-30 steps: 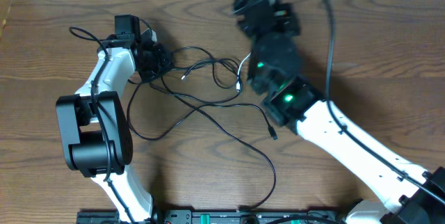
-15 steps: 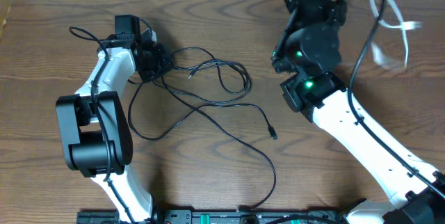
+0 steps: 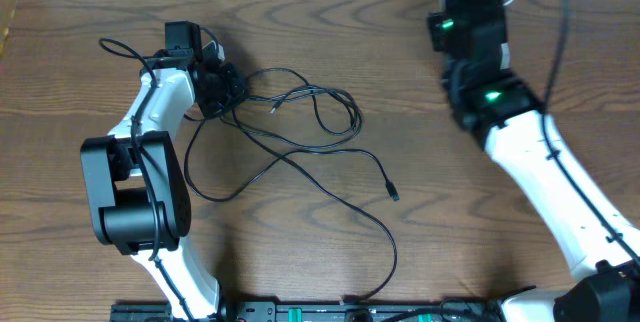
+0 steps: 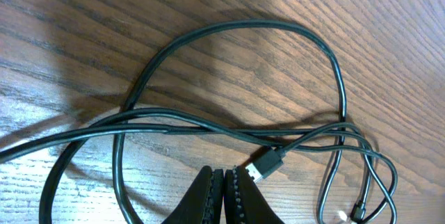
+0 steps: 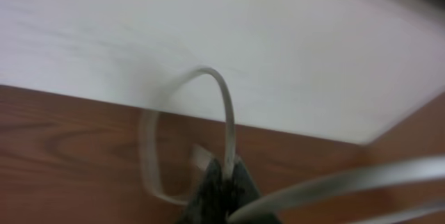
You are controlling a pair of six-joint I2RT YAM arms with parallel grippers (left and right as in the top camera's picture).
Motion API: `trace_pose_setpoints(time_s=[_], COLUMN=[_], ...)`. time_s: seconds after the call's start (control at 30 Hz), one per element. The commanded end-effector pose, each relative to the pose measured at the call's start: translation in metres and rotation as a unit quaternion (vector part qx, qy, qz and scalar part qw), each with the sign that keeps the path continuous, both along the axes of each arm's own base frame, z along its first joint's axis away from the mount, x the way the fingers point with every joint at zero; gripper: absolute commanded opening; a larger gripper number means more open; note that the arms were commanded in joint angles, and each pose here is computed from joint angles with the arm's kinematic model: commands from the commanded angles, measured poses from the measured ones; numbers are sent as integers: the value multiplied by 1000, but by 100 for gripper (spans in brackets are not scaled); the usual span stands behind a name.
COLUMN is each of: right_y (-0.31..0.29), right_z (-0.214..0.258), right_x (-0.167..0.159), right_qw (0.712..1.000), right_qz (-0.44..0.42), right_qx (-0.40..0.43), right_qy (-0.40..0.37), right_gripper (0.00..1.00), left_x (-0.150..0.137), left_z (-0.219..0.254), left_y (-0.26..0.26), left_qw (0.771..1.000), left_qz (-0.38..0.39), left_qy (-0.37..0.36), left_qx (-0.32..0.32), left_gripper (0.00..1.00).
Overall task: Untangle cables
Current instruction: 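Lower the white cable at the right table edge with the right gripper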
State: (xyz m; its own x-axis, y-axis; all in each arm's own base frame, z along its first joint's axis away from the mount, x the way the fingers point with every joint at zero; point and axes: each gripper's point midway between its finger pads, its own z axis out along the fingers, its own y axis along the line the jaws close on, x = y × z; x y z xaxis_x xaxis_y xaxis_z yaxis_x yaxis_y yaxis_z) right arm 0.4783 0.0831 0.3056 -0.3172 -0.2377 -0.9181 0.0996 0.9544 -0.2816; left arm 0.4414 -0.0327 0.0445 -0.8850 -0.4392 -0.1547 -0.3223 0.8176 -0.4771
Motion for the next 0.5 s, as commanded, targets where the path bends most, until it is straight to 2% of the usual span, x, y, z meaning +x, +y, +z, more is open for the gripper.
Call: trace_pose_setpoints(time_s=[0.0,0.03,0.17,0.27,0.47], right_y=[11,4,-27,-58,-99], right_z=[-8,-8,-10,-20,-60], right_x=[9,9,6,-2,-24], right_qw=[960,941,879,840,817], right_qz=[100,105,101,65,-18], right_qx=[259,318,461,530,554], right_qy=[27,37,68,97,156], right_gripper=[1,1,1,1,1], left_x=[-1,-1,-1,-1,-1], left_z=[-3,-3,-3,-3,-3], left_y=[1,1,1,1,1], left_qw=[1000,1000,1000,1000,1000], left_qz=[2,2,2,3,3], left_qy=[5,5,5,5,5], left_qx=[2,2,2,2,2], left_gripper=[9,9,9,9,9])
